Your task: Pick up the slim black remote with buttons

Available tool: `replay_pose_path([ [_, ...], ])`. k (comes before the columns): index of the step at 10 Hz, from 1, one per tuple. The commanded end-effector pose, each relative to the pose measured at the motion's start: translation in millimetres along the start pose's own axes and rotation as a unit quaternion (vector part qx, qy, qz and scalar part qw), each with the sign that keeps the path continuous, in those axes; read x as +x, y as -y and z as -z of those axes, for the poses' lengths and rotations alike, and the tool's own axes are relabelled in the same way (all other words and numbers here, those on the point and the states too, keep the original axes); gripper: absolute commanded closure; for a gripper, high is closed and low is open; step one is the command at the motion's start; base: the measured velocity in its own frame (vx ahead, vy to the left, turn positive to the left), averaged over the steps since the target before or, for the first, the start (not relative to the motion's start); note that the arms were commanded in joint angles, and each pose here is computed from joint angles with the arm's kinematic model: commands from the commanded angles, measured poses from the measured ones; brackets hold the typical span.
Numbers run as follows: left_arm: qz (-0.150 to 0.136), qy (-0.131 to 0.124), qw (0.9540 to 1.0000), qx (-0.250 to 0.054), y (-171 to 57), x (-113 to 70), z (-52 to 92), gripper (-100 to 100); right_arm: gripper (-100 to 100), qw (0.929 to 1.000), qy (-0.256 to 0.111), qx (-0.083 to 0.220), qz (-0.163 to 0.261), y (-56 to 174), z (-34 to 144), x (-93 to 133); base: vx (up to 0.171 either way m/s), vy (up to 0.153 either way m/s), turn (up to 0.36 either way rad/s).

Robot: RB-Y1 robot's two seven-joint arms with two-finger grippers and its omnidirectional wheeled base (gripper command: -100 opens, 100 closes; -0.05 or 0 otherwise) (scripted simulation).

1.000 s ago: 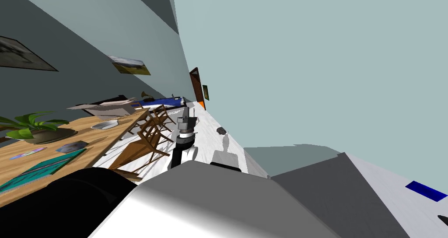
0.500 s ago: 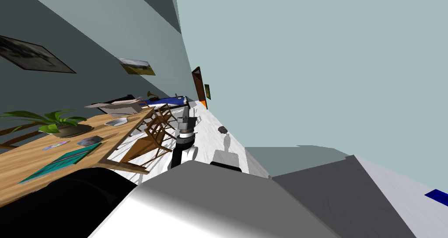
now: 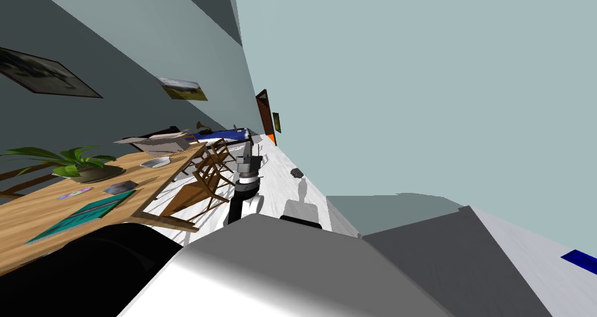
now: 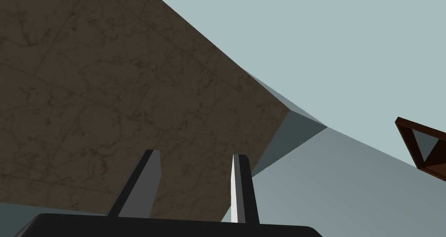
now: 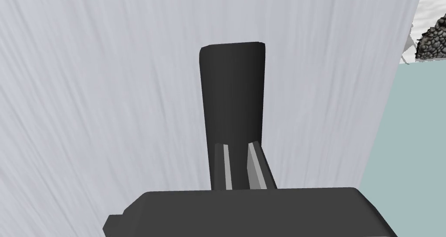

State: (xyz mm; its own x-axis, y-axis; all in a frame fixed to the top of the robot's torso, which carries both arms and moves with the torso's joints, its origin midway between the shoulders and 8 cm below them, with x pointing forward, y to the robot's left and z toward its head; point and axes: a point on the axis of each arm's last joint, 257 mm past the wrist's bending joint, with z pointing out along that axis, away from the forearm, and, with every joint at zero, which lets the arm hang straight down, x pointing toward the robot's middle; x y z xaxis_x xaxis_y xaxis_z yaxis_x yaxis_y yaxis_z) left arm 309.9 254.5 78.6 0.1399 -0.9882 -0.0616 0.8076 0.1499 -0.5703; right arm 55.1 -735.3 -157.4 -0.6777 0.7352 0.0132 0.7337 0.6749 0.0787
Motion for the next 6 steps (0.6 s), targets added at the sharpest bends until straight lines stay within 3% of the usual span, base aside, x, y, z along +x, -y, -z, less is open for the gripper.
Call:
replay_pose_path([
  [1,0.0,0.0,1.0,0.0,0.0,0.0,0.0,0,0,1.0,0.0,0.0,0.0,0.0,0.0,0.0,0.0,0.0,0.0],
  [2,0.0,0.0,1.0,0.0,0.0,0.0,0.0,0,100,1.0,0.002,-0.001,-0.004,1.4,-6.2,-1.0,-0.015,0.007,0.023],
  [5,0.0,0.0,1.0,0.0,0.0,0.0,0.0,0,100,0.9999,-0.003,0.002,0.013,-4.8,17.0,-1.1,0.054,0.0,-0.125],
  [6,0.0,0.0,1.0,0.0,0.0,0.0,0.0,0,100,1.0,-0.001,0.002,0.01,-3.0,12.7,-1.4,0.034,-0.011,-0.033],
])
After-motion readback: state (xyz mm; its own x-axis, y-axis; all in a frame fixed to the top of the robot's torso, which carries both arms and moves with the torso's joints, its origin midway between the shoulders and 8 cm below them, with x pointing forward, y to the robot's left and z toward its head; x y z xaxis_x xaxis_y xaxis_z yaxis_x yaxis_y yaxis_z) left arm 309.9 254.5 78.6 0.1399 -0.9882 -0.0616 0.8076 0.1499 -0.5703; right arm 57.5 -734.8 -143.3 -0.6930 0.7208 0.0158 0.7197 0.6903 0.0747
